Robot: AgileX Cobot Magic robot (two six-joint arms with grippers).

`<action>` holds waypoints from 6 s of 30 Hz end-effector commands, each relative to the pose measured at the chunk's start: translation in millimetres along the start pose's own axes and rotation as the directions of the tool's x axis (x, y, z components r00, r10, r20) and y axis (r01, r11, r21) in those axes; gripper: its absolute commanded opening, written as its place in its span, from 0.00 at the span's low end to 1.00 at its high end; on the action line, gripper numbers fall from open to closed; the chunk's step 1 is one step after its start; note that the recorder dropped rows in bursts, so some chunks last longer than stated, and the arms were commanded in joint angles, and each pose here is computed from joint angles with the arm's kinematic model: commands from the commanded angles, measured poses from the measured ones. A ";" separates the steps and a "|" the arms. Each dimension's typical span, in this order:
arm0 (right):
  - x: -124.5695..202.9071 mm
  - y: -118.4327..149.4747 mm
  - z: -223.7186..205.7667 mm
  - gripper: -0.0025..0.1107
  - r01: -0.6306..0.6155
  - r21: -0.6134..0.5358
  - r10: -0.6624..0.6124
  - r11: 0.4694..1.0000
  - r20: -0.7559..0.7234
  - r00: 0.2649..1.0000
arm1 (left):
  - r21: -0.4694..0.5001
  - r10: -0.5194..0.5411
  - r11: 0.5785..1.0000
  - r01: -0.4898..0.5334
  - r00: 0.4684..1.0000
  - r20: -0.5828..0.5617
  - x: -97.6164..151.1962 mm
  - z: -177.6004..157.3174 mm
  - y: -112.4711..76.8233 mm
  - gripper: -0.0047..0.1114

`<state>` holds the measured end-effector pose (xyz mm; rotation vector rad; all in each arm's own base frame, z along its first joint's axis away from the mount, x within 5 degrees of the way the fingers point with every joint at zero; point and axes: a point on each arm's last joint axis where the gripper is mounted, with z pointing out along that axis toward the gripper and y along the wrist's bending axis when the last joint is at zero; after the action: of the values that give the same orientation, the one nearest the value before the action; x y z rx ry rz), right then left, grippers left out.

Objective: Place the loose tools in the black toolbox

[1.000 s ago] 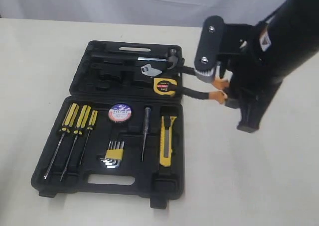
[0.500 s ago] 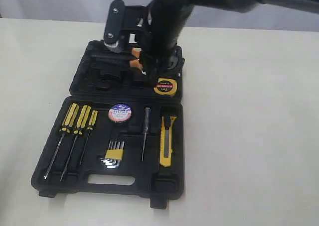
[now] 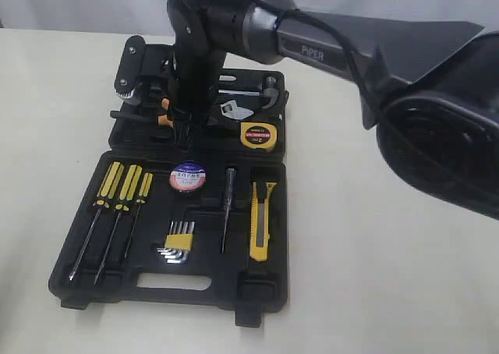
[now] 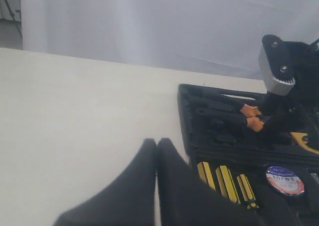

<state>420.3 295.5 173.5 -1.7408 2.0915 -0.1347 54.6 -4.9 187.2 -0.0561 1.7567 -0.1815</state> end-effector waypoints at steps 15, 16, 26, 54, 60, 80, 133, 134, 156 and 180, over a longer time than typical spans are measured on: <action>-1.4 0.7 34.9 0.02 -0.006 0.034 0.004 0.999 0.055 0.998 | 0.005 0.005 1.000 -0.005 1.000 0.001 -1.5 -0.2 -0.5 0.04; -1.4 0.7 34.9 0.02 -0.006 0.034 0.004 0.999 0.055 0.998 | 0.005 0.005 1.000 -0.005 1.000 0.001 -1.5 -0.2 -0.5 0.04; 4.1 2.0 35.2 0.02 0.023 0.020 -0.023 1.000 -0.006 1.000 | 0.005 0.005 1.000 -0.005 1.000 0.001 -1.5 -0.2 -0.5 0.04; -21.0 1.1 4.0 0.02 -0.110 0.131 0.098 0.985 0.097 0.990 | 0.005 0.005 1.000 -0.005 1.000 0.001 -1.5 -0.2 -0.5 0.04; -7.6 2.1 39.2 0.02 -0.198 0.105 0.191 0.975 0.071 0.979 | 0.005 0.005 1.000 -0.005 1.000 0.001 -1.5 -0.2 -0.5 0.04; -35.0 15.2 -52.5 0.02 -0.234 0.089 0.228 0.968 0.073 0.971 | 0.005 0.005 1.000 -0.005 1.000 0.001 -1.5 -0.2 -0.5 0.04; 8.4 296.1 -74.2 0.52 -0.147 0.227 0.113 0.963 0.155 0.981 | 0.005 0.005 1.000 -0.005 1.000 0.001 -1.5 -0.2 -0.5 0.04; 8.2 295.9 -73.7 0.52 -0.139 0.233 0.104 0.962 0.156 0.982 | 0.005 0.005 1.000 -0.005 1.000 0.001 -1.5 -0.2 -0.5 0.04; 17.7 292.8 -36.6 0.47 0.031 0.442 -0.050 0.896 0.033 0.998 | 0.005 0.005 1.000 -0.005 1.000 0.001 -1.5 -0.2 -0.5 0.04; 21.6 296.7 -126.0 0.02 0.043 0.385 -0.040 0.922 -0.017 0.999 | 0.005 0.005 1.000 -0.005 1.000 0.001 -1.5 -0.2 -0.5 0.04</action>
<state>105.3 324.2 156.6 -1.5992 1.8065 -0.5789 54.6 -4.9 187.2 -0.0561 1.7567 -0.1815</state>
